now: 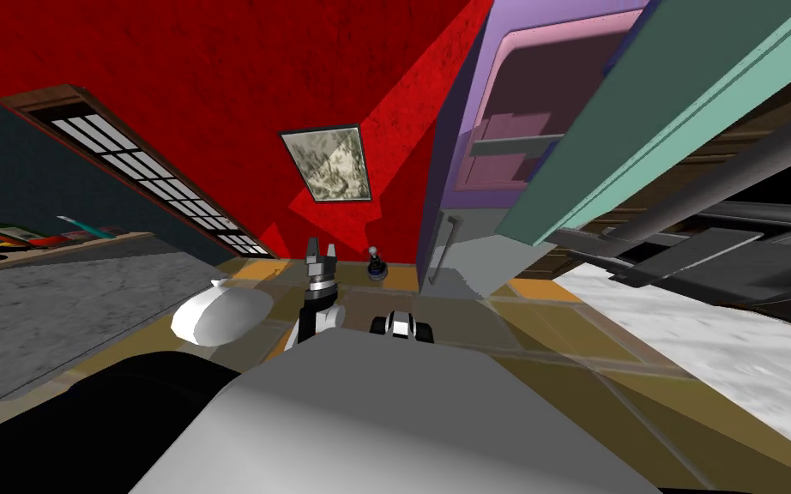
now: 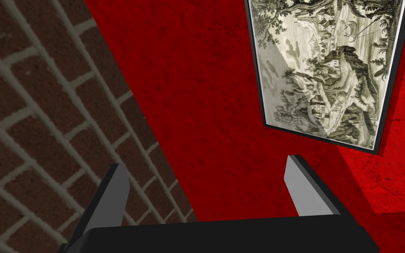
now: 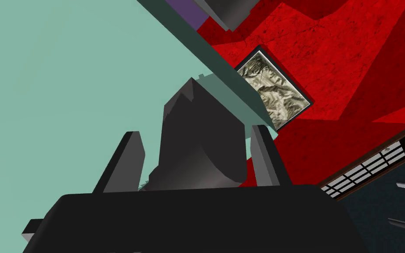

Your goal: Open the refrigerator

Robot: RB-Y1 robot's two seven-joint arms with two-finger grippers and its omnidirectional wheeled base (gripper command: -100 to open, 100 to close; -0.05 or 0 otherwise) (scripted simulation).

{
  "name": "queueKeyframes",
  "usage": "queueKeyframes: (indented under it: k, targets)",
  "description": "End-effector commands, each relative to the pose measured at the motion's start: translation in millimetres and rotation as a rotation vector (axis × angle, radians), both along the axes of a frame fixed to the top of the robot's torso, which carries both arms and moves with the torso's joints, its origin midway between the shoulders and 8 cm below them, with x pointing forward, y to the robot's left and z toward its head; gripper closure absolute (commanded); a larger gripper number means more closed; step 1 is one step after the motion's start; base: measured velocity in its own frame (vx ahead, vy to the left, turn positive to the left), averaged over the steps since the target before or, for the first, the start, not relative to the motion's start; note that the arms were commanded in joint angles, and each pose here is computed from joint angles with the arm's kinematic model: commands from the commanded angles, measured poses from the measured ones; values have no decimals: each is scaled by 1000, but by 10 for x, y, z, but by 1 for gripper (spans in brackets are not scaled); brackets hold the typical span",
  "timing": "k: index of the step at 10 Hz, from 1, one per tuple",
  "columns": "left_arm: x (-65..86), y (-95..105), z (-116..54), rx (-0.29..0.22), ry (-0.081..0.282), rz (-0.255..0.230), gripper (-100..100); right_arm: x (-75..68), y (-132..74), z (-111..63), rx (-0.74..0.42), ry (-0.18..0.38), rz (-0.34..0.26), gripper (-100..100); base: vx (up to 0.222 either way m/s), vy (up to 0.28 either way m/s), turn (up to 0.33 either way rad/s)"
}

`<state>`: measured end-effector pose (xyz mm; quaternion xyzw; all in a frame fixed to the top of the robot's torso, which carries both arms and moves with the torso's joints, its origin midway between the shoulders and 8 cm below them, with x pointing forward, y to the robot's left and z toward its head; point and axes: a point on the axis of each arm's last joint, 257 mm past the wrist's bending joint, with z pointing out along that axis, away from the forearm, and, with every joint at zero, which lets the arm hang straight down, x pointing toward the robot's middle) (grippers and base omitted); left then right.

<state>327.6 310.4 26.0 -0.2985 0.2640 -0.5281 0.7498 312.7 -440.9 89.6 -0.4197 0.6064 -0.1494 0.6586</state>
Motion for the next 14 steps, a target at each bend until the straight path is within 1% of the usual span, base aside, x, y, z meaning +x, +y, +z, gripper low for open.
queueKeyframes:
  k: [1, 3, 4, 6, 7, 9, 10, 12, 13, 14]
  targets:
    - [0, 0, 0, 0, 0, 0, 0, -113, -13, 38, 1, -6, 20, 100, -82, -132, 87]
    - [0, 0, 0, 0, 0, 0, 0, -304, -42, 94, 11, -20, 40, 100, -79, -174, 143]
    - [0, 0, 0, 0, 0, 0, 0, -326, 1, 55, 6, -5, 59, 100, -120, -165, 68]
    - [0, 0, 0, 0, 0, 0, 0, -525, -25, 119, 14, -26, 78, 100, -138, -170, 132]
    - [0, 0, 0, 0, 0, 0, 0, -554, 25, 75, 9, -10, 100, 100, -94, -181, 54]
    - [0, 0, 0, 0, 0, 0, 0, -774, 25, 128, 11, -31, 127, 100, -99, -188, 148]
    - [0, 0, 0, 0, 0, 0, 0, -796, 61, 97, 7, -19, 144, 100, -116, -143, 64]
    - [0, 0, 0, 0, 0, 0, 0, -1029, 74, 148, 5, -45, 172, 100, -119, -202, 146]
    - [0, 0, 0, 0, 0, 0, 0, -1052, 108, 118, 1, -34, 188, 100, -127, -161, 64]
    - [0, 1, -1, 0, 0, 0, 0, -1039, 120, 86, 1, -22, 190, 100, -56, -47, -21]
